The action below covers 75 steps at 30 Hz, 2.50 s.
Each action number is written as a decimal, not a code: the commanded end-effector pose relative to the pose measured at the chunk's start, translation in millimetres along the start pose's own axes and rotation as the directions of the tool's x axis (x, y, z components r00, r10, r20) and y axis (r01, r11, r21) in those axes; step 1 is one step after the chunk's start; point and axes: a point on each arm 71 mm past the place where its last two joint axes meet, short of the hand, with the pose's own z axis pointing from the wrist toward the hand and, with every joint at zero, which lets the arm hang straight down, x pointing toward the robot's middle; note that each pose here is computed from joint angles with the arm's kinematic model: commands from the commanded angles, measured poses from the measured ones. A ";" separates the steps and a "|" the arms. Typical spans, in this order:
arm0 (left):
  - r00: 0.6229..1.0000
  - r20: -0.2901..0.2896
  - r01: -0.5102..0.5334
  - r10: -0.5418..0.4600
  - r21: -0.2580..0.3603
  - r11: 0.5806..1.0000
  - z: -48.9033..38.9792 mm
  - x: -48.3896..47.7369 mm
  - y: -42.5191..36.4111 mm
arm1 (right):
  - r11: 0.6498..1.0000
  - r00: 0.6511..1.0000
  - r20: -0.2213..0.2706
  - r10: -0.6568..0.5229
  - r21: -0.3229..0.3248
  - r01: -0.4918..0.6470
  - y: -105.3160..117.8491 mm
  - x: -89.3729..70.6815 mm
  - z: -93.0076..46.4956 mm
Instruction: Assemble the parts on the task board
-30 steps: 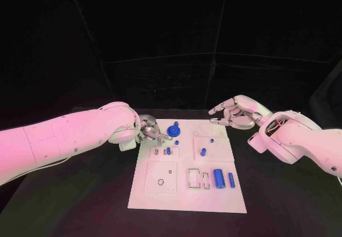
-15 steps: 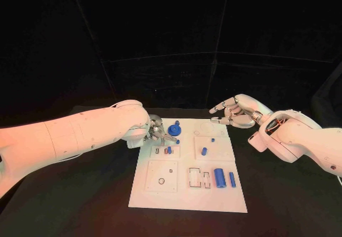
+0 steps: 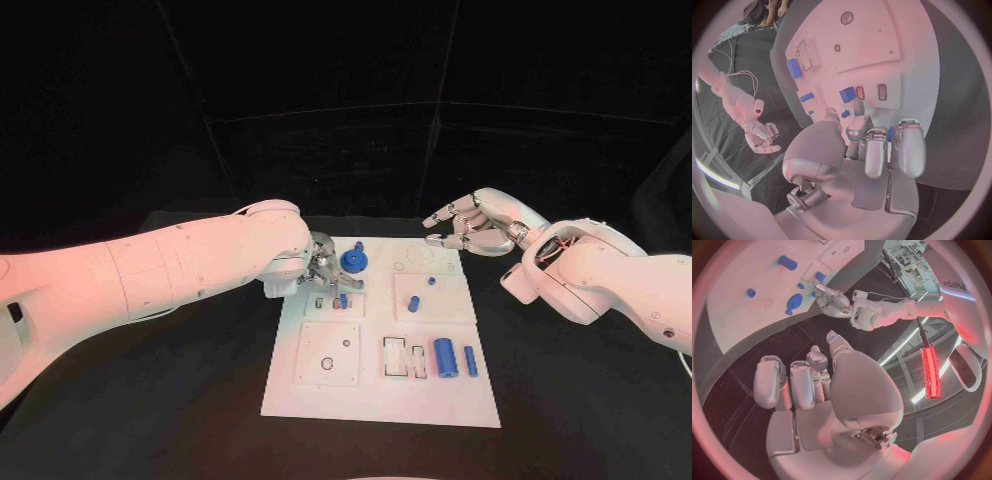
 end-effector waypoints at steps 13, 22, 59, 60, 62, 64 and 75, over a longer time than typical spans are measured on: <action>0.998 -0.041 -0.043 0.043 -0.007 0.999 -0.2 4.8 -4.4 | 1.000 1.000 -0.012 0.002 0.018 -0.002 -3.0 -0.6 3.3; 0.997 -0.054 -0.054 0.053 -0.009 0.999 0.7 6.3 -6.1 | 1.000 1.000 -0.012 0.001 0.020 -0.001 -3.8 -0.6 4.2; 0.998 0.015 0.066 -0.067 0.048 0.997 -2.7 9.4 -3.1 | 1.000 1.000 -0.030 0.002 0.028 -0.001 -6.0 2.5 11.0; 0.997 0.018 0.072 -0.073 0.049 0.996 -3.5 9.4 -1.9 | 1.000 1.000 -0.030 0.001 0.029 -0.001 -6.3 2.4 11.1; 0.996 0.024 0.082 -0.083 0.048 0.995 -5.3 9.5 0.5 | 1.000 1.000 -0.031 0.001 0.031 0.000 -6.9 2.2 11.3; 0.995 0.033 0.092 -0.093 0.047 0.995 -6.9 9.6 2.6 | 0.999 1.000 -0.030 0.001 0.032 0.000 -7.3 2.0 11.6; 0.994 0.078 0.075 -0.078 0.039 0.996 -9.4 13.3 11.3 | 0.999 1.000 -0.029 -0.002 0.039 0.003 -10.0 0.6 11.9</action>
